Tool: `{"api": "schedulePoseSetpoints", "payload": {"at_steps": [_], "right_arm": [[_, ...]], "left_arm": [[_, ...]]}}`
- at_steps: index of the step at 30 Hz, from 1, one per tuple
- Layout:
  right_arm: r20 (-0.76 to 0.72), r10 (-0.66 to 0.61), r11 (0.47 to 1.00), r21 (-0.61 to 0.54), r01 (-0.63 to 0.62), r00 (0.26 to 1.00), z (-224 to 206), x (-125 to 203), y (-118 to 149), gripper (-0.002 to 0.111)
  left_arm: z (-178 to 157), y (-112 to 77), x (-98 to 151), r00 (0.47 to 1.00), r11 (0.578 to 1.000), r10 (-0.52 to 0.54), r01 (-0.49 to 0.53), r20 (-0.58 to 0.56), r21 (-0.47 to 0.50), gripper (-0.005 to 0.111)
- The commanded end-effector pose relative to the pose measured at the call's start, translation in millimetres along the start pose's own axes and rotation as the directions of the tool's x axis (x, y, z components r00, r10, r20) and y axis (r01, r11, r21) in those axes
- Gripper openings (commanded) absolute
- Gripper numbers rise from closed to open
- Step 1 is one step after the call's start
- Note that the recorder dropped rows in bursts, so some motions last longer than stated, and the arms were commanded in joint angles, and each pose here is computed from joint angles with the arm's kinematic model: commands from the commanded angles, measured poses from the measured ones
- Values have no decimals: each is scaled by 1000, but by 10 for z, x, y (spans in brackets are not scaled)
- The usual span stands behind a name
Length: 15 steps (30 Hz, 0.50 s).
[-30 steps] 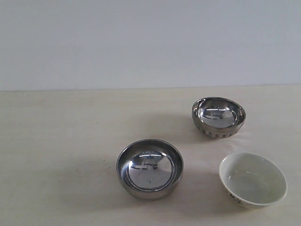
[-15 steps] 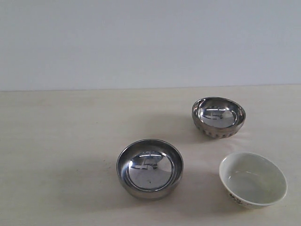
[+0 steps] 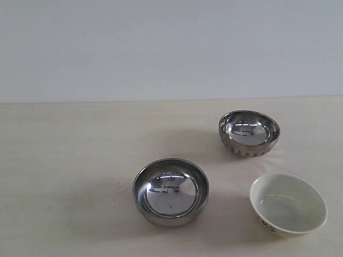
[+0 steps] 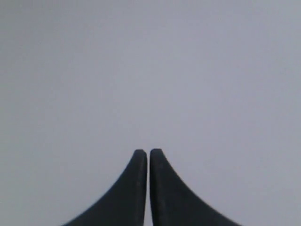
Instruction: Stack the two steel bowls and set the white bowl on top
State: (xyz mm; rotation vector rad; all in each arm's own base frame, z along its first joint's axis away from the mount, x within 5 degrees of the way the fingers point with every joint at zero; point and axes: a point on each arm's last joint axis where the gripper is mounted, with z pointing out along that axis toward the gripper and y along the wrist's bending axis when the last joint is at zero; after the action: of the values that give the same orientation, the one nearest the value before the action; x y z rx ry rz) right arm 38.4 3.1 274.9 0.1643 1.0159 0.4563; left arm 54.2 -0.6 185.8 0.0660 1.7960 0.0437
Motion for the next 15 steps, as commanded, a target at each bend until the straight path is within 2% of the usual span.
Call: {"api": "schedulePoseSetpoints", "payload": {"at_steps": [1,5,7,10,12,15], "right_arm": [[-94,-47,999,24,49,995,208,-438,200,0],[-276,-161,981,60,184,948,585,-693,307,0],[-395,-259,953,43,299,882,846,-748,330,0],[-554,-288,932,26,362,781,1246,-719,319,1],[-644,-278,927,15,374,713,1501,-599,277,7],[-773,-211,933,24,360,598,1874,-268,150,28]], "left_arm": [[1,0,12,1000,1000,-7,7,-3,-1,4],[1,0,12,1000,1000,-7,7,-3,-1,4],[1,0,12,1000,1000,-7,7,-3,-1,4],[1,0,12,1000,1000,-7,7,-3,-1,4],[1,0,12,1000,1000,-7,7,-3,-1,4],[1,0,12,1000,1000,-7,7,-3,-1,4]]}}
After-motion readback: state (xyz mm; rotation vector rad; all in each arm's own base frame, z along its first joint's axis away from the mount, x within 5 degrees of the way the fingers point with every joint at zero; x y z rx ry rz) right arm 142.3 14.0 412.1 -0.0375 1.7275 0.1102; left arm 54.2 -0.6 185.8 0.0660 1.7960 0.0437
